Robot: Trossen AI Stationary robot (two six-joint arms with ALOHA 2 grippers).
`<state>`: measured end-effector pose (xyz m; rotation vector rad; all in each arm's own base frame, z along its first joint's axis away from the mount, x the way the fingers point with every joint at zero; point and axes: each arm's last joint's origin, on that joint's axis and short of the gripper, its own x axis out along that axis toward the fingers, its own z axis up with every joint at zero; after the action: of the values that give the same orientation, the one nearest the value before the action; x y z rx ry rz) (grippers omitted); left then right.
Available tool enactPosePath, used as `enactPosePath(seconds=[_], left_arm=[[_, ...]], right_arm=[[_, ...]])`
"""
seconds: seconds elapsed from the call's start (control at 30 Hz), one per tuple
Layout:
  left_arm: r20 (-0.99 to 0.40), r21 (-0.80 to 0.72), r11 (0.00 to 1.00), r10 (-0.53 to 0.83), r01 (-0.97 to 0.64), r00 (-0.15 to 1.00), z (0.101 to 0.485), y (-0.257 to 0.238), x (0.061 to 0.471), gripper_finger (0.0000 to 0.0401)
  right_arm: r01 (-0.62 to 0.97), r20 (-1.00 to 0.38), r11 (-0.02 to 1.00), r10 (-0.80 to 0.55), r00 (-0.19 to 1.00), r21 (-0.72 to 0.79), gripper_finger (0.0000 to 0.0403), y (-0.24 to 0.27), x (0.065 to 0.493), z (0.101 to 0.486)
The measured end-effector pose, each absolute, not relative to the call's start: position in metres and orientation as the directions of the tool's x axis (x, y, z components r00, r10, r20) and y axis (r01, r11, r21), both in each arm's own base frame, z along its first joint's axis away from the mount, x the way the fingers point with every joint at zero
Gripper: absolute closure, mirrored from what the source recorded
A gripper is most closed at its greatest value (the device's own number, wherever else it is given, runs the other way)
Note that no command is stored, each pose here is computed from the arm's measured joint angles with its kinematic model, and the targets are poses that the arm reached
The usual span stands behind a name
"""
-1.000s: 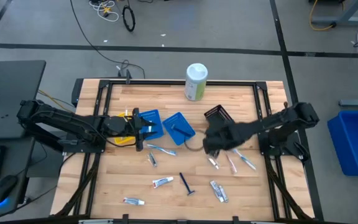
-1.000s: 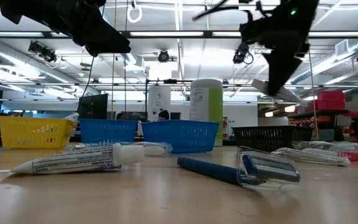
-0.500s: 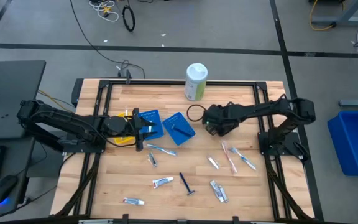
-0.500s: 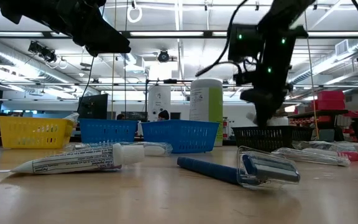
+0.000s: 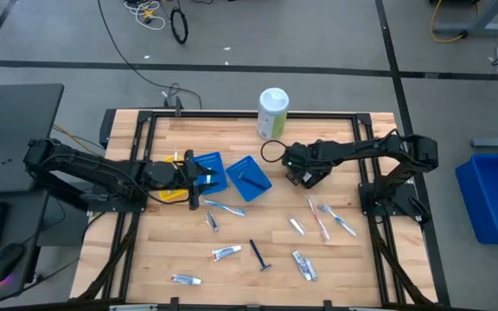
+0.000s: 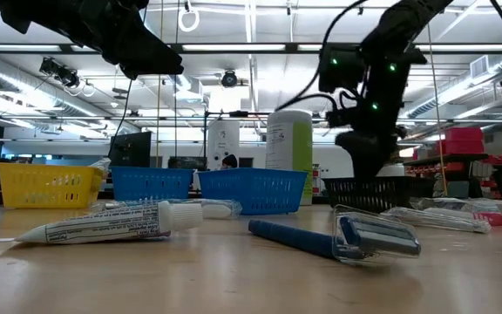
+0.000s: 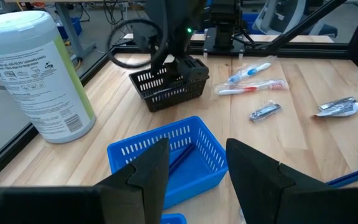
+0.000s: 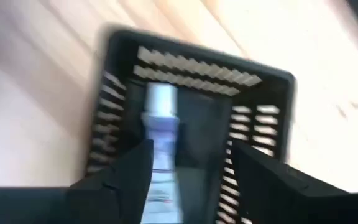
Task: Pick & Place Travel size toiletries
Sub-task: Put the blue toothbrush into the yellow bin
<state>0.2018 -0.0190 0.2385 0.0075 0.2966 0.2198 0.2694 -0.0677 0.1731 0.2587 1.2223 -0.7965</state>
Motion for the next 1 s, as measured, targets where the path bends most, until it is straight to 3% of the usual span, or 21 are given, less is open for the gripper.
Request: enactPosePath(seconds=[0.23, 0.67, 1.0], left_arm=[[-0.287, -0.02, 0.973, 0.216, -0.231, 0.933, 0.239, -0.019, 0.202, 0.0234], [-0.288, -0.119, 0.962, 0.205, -0.247, 0.936, 0.239, -0.019, 0.202, 0.0234], [-0.289, -0.176, 0.95, 0.201, -0.258, 0.936, 0.239, -0.019, 0.202, 0.0234]], right_arm=[[0.637, -0.915, 0.77, -0.283, 0.287, -0.038, 0.0167, -0.068, 0.294, 0.206], [0.448, -0.722, 0.868, -0.169, 0.671, 0.214, 0.0216, -0.034, 0.331, 0.219], [0.351, -0.704, 0.907, -0.092, 0.704, 0.232, 0.0239, -0.003, 0.328, 0.202]])
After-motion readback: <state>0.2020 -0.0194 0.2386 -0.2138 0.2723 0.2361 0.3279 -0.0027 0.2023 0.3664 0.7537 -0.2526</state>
